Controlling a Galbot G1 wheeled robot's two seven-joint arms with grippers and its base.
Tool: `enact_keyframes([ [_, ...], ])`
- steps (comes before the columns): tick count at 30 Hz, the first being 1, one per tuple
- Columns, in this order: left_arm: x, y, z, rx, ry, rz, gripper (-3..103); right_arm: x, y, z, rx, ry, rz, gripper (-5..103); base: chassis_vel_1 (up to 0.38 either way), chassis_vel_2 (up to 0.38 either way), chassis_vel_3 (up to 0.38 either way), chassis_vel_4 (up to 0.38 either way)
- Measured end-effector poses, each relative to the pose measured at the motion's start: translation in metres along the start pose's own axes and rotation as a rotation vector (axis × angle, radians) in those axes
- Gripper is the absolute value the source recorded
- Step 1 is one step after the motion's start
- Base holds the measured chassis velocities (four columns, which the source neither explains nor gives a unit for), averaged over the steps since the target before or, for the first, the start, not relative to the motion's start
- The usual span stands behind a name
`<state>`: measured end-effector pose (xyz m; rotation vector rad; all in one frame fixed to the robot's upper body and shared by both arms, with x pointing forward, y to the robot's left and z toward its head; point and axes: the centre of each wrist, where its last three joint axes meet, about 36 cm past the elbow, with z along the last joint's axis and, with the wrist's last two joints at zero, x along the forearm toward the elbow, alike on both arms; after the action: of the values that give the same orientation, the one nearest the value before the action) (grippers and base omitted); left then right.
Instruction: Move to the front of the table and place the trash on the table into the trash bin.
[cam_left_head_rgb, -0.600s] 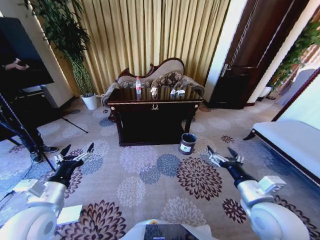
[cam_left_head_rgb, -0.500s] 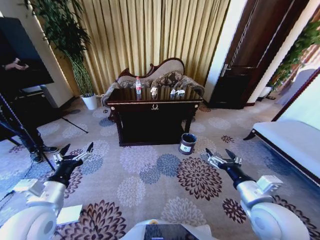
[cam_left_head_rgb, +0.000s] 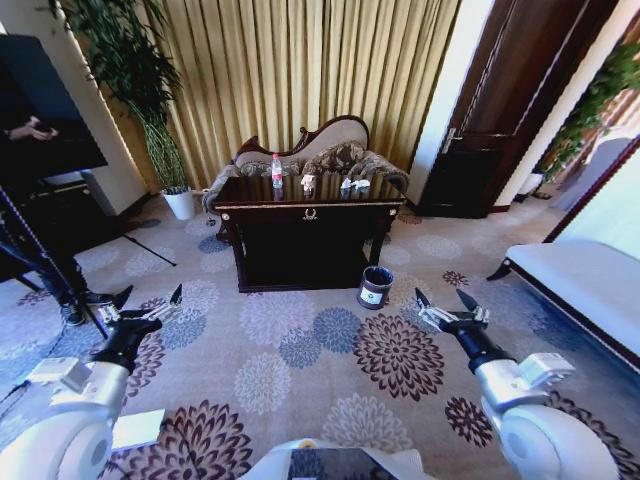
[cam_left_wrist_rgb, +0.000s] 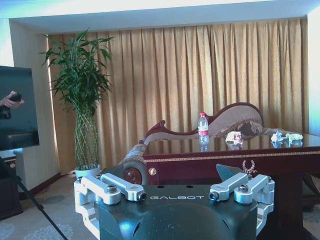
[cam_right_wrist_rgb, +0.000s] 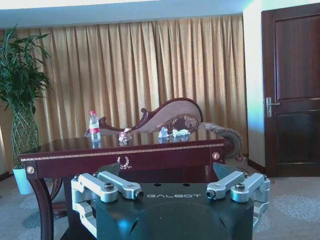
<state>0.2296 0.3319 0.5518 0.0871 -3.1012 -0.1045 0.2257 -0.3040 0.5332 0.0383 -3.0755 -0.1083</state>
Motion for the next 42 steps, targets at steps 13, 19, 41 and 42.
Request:
enact_keyframes([
  [13,0.0008,-0.0013,0.0012,0.014,0.003,0.007,100,0.0002,0.0003,0.0004,-0.004,-0.001,0.0,100,0.0,0.0,0.0,0.0],
  [19,0.001,-0.0009,0.0016,0.014,0.002,0.007,100,0.0001,-0.0001,0.0,-0.006,0.0,-0.001,100,0.0,0.0,0.0,0.0],
  [41,0.0018,-0.0011,0.0011,0.015,-0.004,0.011,100,0.0007,0.0,0.0005,-0.01,0.001,-0.009,100,-0.134,0.126,0.121,-0.115],
  [42,0.002,-0.0013,0.0011,0.016,-0.004,0.012,100,0.0008,0.0,0.0007,-0.011,0.002,-0.01,100,-0.303,0.244,0.259,-0.3],
])
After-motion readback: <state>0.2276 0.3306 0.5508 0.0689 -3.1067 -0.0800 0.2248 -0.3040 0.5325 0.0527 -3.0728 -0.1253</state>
